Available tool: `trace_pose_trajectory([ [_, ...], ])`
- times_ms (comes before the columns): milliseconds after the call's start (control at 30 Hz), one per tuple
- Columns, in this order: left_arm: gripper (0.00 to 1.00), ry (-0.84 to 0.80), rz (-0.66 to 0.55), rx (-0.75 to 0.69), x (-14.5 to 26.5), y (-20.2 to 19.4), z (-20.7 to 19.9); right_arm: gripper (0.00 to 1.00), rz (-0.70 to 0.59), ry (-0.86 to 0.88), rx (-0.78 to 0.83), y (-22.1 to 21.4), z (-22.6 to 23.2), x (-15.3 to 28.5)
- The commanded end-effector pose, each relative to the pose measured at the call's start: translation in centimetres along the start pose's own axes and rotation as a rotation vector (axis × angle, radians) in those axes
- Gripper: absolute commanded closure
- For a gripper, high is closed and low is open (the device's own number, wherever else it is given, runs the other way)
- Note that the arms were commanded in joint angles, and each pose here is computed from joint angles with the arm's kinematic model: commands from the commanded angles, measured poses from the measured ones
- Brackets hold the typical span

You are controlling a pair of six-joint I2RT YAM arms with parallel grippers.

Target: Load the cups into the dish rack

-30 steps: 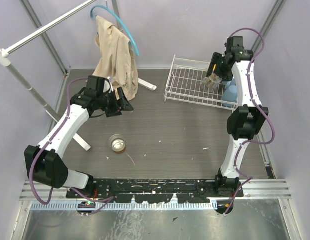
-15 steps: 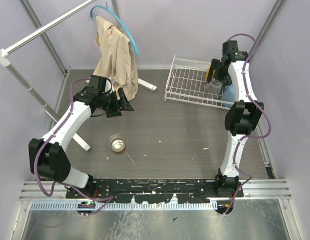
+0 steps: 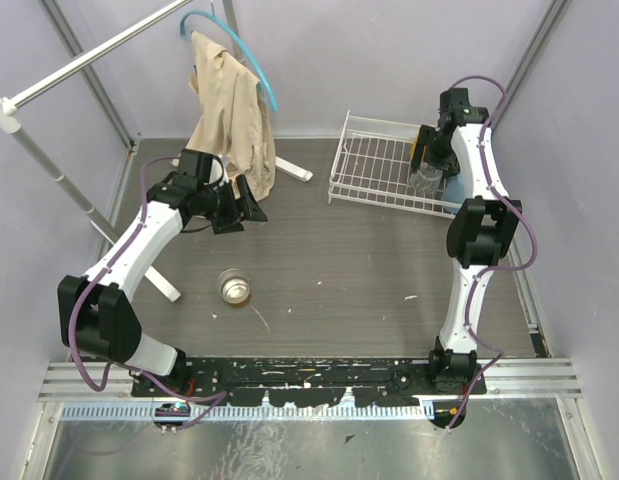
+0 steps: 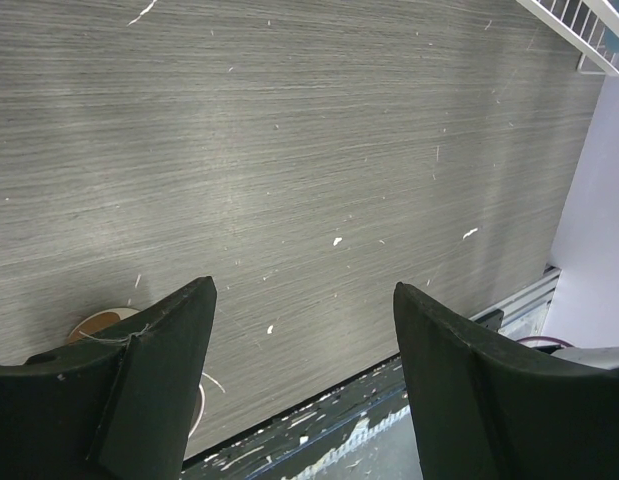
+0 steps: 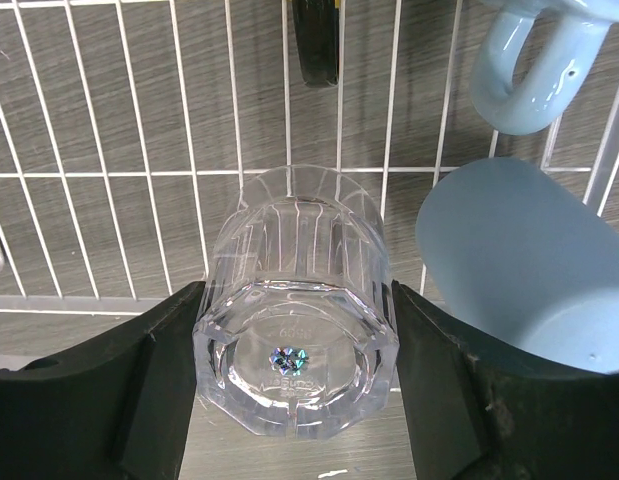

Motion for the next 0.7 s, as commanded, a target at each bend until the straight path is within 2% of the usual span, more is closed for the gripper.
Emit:
trace_pose_trajectory([
  [0,0.21,-0.025,-0.01,-0.021,0.7,0.5,-0.6,0.81,-0.068,-0.009,0.003,1.1,-0.4,0.8],
  [667,0.21,-0.019,-0.011,-0.02,0.8,0.5,-0.6,0.77,-0.056,-0.025,-0.007,0.8,-1.1,-1.5],
])
Point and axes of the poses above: each gripper's point midway between its finger pads, its own x axis back along the fingers, its own z axis along the line the jaws close on, y = z × x, the point moved 7 cm from there along x, back along the fingers, and after that the axes turned 6 degrees about x, right-handed, at the moved point
